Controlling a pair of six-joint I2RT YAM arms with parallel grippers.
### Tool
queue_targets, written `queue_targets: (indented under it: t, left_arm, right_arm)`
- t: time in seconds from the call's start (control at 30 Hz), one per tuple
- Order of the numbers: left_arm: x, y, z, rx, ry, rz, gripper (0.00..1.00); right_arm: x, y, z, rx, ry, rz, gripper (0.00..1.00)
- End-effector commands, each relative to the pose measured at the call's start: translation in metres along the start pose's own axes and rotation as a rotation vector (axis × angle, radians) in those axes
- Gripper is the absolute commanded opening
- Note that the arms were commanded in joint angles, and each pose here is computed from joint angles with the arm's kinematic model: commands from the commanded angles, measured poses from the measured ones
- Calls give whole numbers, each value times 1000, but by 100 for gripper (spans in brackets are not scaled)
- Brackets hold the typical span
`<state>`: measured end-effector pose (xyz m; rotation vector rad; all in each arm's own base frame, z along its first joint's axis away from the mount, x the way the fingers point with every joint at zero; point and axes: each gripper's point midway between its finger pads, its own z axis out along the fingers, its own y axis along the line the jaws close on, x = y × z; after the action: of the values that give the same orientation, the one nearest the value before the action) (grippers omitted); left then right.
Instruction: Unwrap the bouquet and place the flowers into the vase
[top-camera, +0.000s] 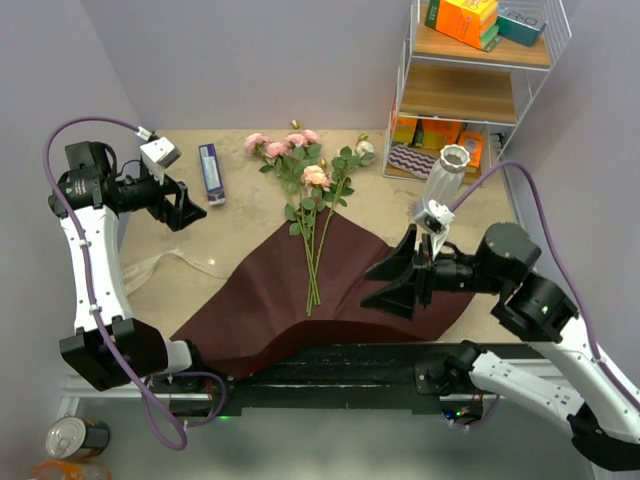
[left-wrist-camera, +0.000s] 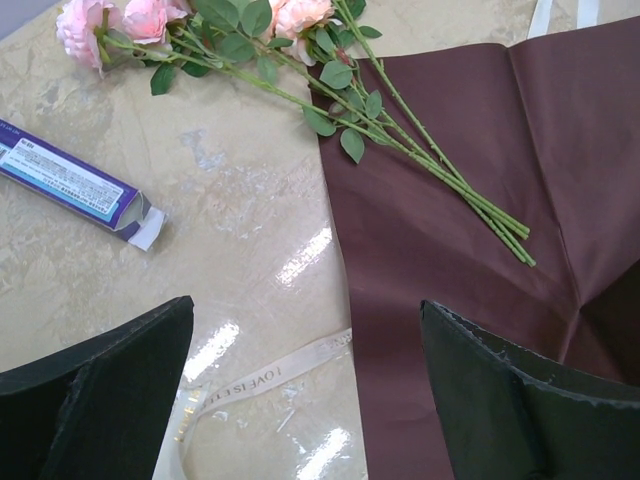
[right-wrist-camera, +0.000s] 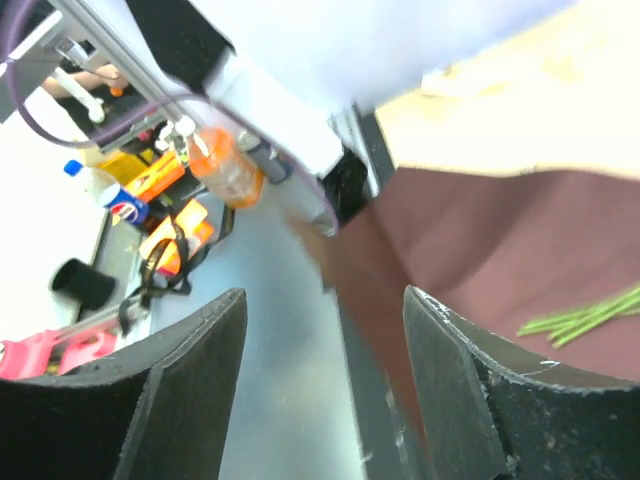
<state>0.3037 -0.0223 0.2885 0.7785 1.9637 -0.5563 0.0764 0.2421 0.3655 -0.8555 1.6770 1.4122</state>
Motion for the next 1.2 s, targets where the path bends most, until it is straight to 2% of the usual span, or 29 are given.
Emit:
queue_targets:
  t: [0.0, 0.07, 0.13, 0.17, 0.2, 0.23, 0.27, 0.3, 0.33, 0.4, 0.53, 0.6, 0.7, 0.77, 0.87, 1.0, 1.1, 1.17]
  left_arm:
    - [-11, -2, -4, -17, -27, 39, 99]
    - [-7, -1, -2, -19, -19, 36, 99]
    - [-5, 0, -1, -22, -18, 37, 100]
    - [-2, 0, 0, -19, -15, 32, 99]
    - [-2, 0, 0, -20, -16, 36, 99]
    - [-1, 0, 0, -18, -17, 37, 100]
    - [0, -1, 1, -18, -16, 37, 99]
    - [0, 0, 1, -23, -17, 42, 100]
    - [1, 0, 2, -21, -18, 41, 99]
    - [6, 1, 4, -24, -10, 32, 99]
    - [24, 4, 12, -23, 13, 0, 99]
    - [28, 5, 13, -23, 19, -5, 100]
    - [32, 4, 14, -26, 22, -3, 100]
    - [33, 4, 14, -33, 19, -2, 99]
    - [35, 3, 14, -35, 20, -5, 99]
    - [37, 3, 15, -36, 26, -7, 99]
    - [38, 3, 14, -44, 30, -5, 99]
    - [39, 2, 13, -46, 35, -1, 99]
  right_arm:
    - [-47, 13, 12, -44, -25, -121, 69]
    - [-80, 26, 11, -53, -80, -194, 70]
    - [-89, 1, 28, 35, -40, -164, 71]
    - [-114, -13, 29, 143, -86, -186, 71]
    - [-120, -30, 34, 218, -79, -171, 71]
    - [-106, -68, 52, 320, 12, -108, 70]
    - [-120, -97, 49, 468, -12, -92, 70]
    - [-119, -119, 51, 539, 4, -58, 70]
    - [-103, -156, 62, 625, 64, 11, 69]
    - [-95, -204, 57, 770, 62, 48, 69]
    - [-61, -284, 68, 959, 86, 97, 73]
    - [-52, -308, 69, 1034, 105, 98, 73]
    - [-33, -341, 85, 1061, 146, 78, 70]
    - [-15, -361, 92, 1084, 191, 70, 63]
    - [2, -386, 99, 1116, 224, 111, 58]
    - [16, -418, 100, 1202, 209, 176, 40]
    - [36, -438, 108, 1222, 227, 203, 39]
    - [42, -447, 112, 1233, 229, 212, 48]
